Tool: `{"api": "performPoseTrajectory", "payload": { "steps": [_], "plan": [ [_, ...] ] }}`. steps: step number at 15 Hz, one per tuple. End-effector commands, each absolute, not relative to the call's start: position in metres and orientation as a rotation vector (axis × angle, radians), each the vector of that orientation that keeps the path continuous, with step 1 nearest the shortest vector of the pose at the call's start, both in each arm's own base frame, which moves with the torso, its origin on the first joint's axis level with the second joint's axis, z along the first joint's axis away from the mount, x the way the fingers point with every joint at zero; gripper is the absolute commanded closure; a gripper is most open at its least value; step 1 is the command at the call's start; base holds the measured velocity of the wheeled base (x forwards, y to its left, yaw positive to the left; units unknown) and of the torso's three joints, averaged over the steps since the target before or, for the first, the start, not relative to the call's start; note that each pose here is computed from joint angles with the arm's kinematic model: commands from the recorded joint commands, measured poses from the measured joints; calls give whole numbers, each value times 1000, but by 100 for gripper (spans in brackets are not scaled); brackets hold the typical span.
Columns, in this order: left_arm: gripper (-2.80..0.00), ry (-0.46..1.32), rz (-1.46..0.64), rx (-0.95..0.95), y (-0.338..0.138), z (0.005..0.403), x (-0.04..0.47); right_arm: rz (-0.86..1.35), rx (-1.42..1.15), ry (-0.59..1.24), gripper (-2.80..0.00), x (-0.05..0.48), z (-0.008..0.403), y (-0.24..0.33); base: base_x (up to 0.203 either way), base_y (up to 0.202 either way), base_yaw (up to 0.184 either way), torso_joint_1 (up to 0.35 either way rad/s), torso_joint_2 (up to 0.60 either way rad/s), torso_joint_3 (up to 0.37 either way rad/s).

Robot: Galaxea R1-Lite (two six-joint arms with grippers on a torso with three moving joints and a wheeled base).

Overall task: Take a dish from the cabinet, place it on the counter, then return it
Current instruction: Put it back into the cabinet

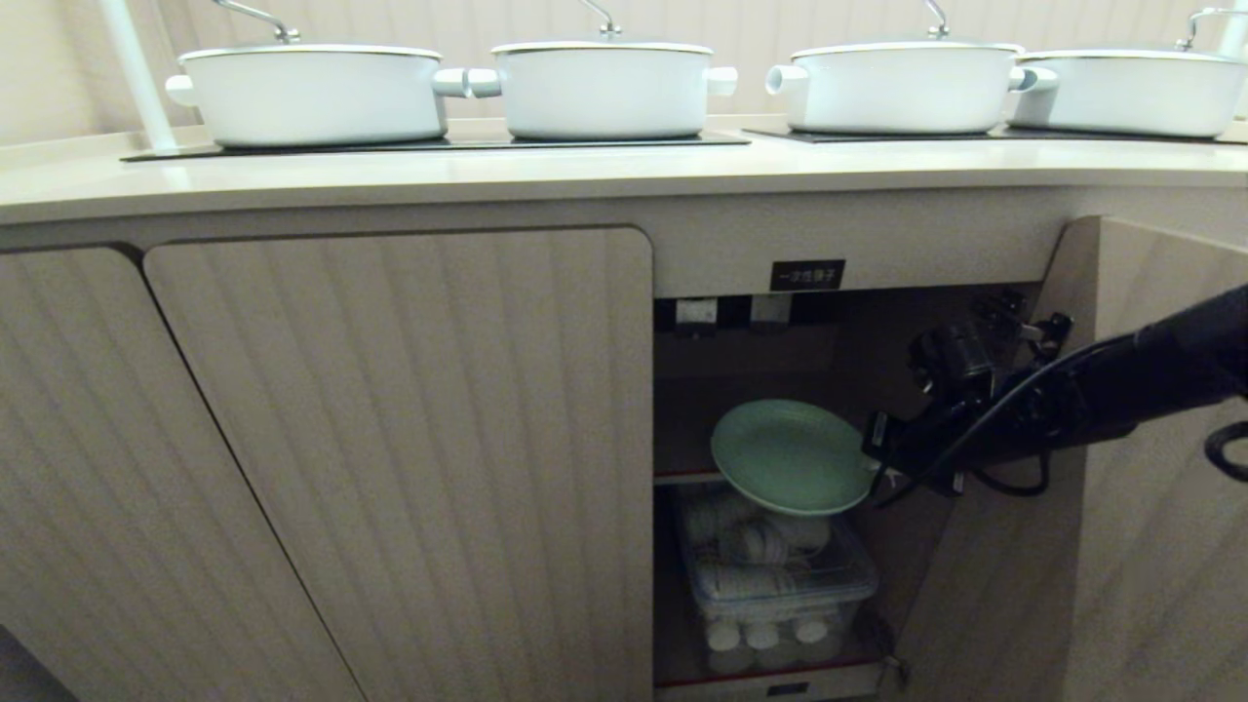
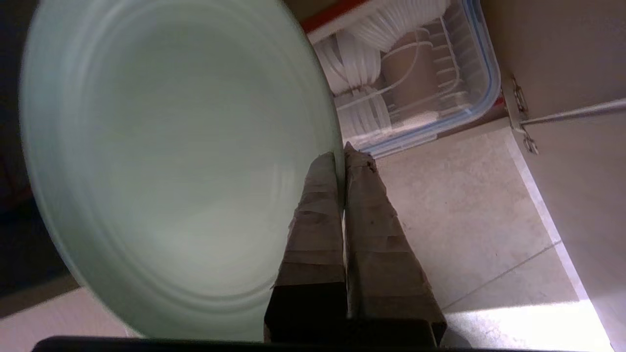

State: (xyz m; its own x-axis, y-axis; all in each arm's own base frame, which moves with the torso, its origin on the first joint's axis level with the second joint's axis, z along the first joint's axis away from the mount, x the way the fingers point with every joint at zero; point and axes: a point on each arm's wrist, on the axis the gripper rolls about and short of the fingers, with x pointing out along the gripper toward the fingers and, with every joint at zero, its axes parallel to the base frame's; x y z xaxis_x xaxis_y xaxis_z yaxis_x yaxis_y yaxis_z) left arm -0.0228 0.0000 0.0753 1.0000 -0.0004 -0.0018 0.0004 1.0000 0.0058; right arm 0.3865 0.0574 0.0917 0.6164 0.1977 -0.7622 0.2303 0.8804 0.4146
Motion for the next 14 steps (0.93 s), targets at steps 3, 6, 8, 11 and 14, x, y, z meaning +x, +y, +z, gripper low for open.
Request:
{"api": "performPoseTrajectory", "payload": {
  "steps": [3,6,8,11,14],
  "plan": [
    [0,2,0,6,0,75,-23,-26,515,922,0,404,86,58,0,0,0,0,0,0],
    [0,2,0,6,0,75,-23,-31,517,921,0,417,85,58,0,0,0,0,0,0],
    [0,2,0,6,0,75,-23,-37,520,921,0,425,82,56,0,0,0,0,0,0],
    [0,2,0,6,0,75,-23,-46,524,921,0,436,82,54,0,0,0,0,0,0],
    [0,2,-1,6,0,75,-23,-54,526,924,0,447,79,52,0,0,0,0,0,0]
  ]
}}
